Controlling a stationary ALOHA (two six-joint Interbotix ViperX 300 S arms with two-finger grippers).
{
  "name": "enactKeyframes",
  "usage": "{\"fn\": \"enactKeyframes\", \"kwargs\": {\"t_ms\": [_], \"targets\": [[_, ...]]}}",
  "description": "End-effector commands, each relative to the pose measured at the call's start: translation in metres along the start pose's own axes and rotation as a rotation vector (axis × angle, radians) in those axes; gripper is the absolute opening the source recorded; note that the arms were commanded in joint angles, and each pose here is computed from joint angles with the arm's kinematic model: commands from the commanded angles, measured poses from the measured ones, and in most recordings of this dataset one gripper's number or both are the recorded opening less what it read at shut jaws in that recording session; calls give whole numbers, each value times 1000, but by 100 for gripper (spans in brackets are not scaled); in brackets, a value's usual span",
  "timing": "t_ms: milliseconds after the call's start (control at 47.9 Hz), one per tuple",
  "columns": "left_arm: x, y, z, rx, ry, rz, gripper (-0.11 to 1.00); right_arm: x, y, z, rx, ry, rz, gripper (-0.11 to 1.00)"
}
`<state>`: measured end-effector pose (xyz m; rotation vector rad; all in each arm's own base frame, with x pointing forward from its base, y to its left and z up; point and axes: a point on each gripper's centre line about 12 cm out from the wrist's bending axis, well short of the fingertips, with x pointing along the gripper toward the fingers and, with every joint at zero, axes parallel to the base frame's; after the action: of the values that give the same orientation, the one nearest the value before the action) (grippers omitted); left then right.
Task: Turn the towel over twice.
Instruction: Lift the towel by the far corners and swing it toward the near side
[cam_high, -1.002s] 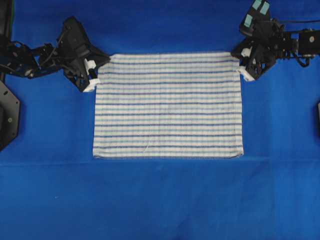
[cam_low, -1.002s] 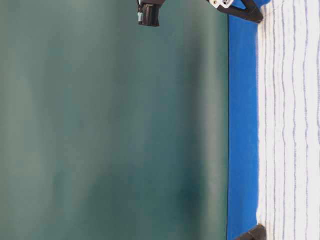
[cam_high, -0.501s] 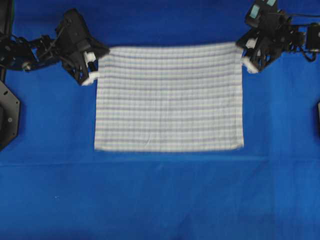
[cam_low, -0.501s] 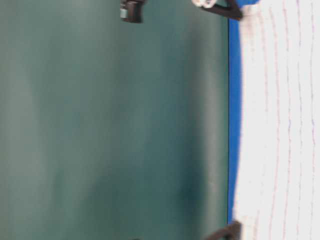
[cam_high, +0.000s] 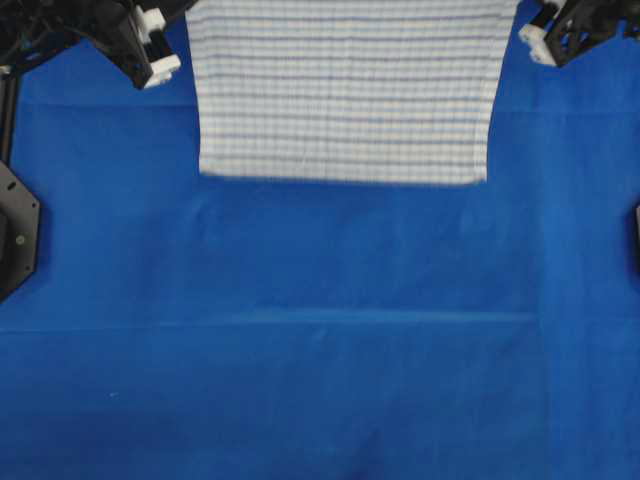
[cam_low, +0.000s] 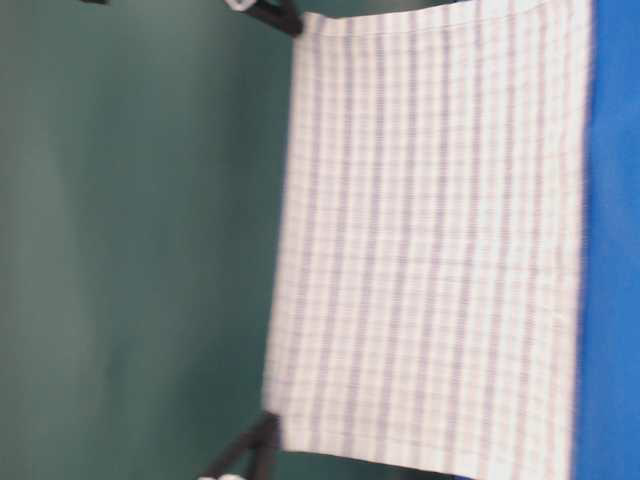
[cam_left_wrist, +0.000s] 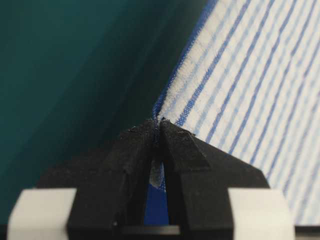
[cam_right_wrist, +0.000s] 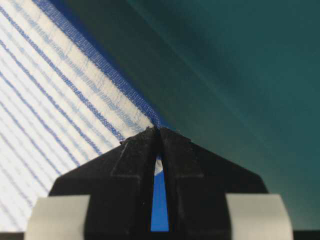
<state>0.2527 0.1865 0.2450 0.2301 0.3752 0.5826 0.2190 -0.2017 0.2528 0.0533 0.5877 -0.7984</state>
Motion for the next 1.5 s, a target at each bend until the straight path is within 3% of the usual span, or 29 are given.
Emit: {"fn": "enactKeyframes", "kwargs": {"t_ms": [0, 292, 585, 814, 939, 1065, 1211, 1357, 1482], "targets": [[-8, 12, 28, -2, -80, 36, 4, -18, -10, 27, 12, -81, -34, 5], [-31, 15, 64, 26, -155, 30, 4, -54, -12, 63, -33, -183, -58, 5], [-32, 12, 64, 36, -156, 21, 4, -59, -5, 69, -52, -173, -55, 5], [-32, 6, 57, 38, -114, -8, 4, -59, 5, 60, -46, -118, -40, 5], [-29, -13, 39, 46, -39, -75, 4, -58, 25, 40, -35, -15, -2, 6], [-27, -40, 12, 52, 37, -162, 4, -59, 56, 8, 7, 105, 92, 5], [-26, -81, -24, 57, 143, -286, 4, -57, 86, -33, 47, 213, 184, 5], [-33, -127, -56, 103, 241, -433, 4, -53, 114, -71, 83, 307, 241, 5], [-36, -155, -75, 45, 326, -499, 4, -52, 138, -103, 113, 393, 282, 5]]}}
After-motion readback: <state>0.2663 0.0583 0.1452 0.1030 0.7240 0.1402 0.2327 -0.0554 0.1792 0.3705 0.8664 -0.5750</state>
